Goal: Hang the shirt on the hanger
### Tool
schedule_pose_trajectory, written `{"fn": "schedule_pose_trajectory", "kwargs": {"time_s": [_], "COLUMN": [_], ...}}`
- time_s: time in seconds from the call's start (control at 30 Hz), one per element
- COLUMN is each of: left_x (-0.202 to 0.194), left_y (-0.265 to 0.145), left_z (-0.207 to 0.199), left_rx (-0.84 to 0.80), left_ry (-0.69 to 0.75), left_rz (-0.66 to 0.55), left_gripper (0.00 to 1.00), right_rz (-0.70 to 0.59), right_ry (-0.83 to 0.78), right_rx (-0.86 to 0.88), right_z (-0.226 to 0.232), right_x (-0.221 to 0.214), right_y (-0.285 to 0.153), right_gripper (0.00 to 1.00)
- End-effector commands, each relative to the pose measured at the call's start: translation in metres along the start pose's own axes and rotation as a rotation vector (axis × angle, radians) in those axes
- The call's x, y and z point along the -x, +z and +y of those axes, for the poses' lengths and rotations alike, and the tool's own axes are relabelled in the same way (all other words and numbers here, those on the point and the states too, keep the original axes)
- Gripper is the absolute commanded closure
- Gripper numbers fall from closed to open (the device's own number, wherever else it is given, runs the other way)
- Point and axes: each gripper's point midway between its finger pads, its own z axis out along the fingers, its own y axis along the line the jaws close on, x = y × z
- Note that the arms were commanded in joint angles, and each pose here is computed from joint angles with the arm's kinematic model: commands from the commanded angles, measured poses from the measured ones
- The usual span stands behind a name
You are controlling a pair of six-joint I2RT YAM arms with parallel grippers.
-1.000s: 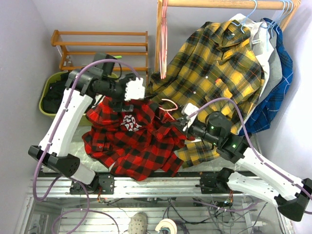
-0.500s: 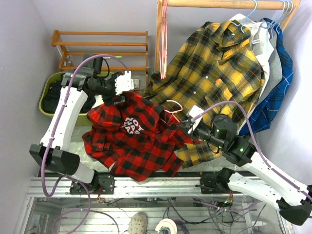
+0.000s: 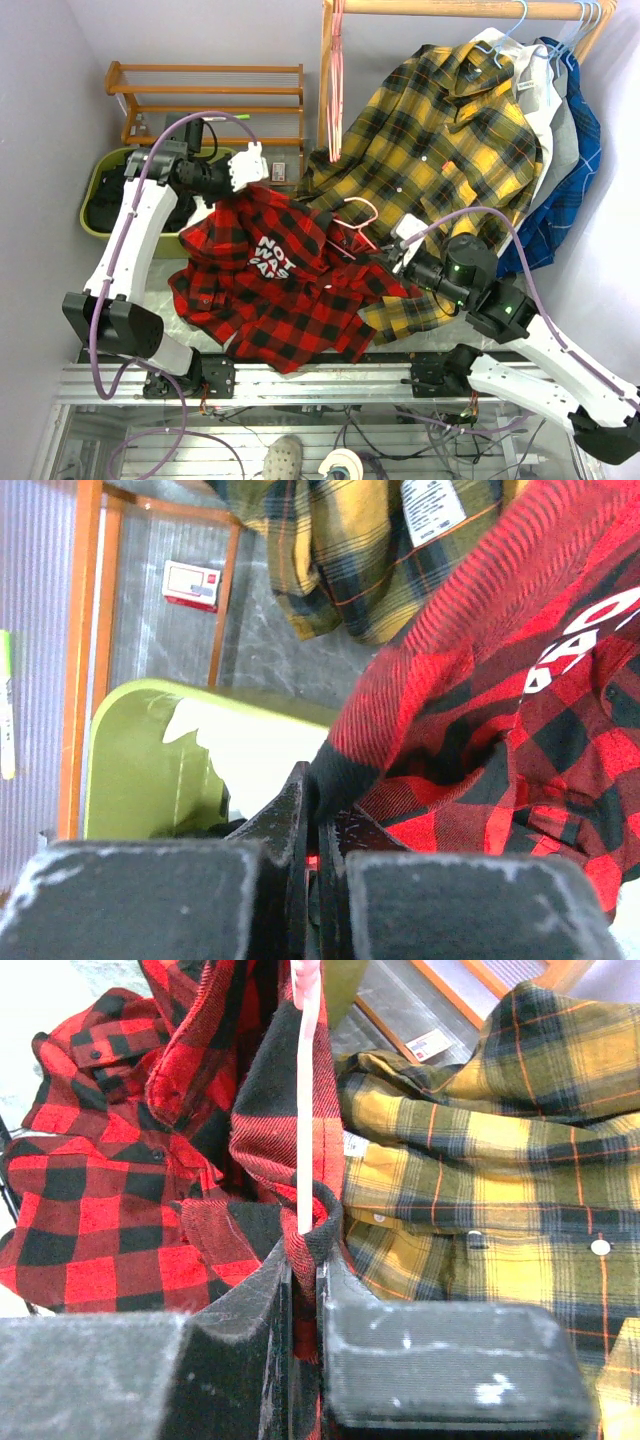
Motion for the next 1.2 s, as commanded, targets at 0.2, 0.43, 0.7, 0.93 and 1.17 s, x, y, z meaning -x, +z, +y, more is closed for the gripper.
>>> {"fn": "schedule_pose_trajectory", "kwargs": {"time_s": [0.2,0.43,0.7,0.93,1.17], "left_x": [-0.023,-0.019,-0.038,0.005,0.002], "left_y": [-0.014,-0.014,-0.002,-0.031,-0.103], "left_z": [0.036,0.037,0.045,0.045,0.089], "left_rx": [0.142,0.153,0.216,0.216,0.601], "left_ry": [-0.055,-0.112,-0.215,-0.379,-0.713], "left_rz": [0.017,-0.026,-0.040,-0.160,-0.069], "left_gripper": [0.93,0.50,0.35,0.01,0.01], "right_rz": [0.004,0.061,0.143,0.319,0.344], "right_ry": [0.086,0.239,0.413,0.567,0.522], "right_rx": [-0.106,-0.118,-0.115,-0.331,-0.598], "right_z": [-0.021,-0.017,-0.008,-0.024,-0.067], "right_x": [0.027,0.030,0.037,-0.010,-0.033], "right_y": [-0.021,-0.036,-0.067,-0.054,-0.041], "right_gripper": [1.00,1.00,1.00,1.00,1.00]}}
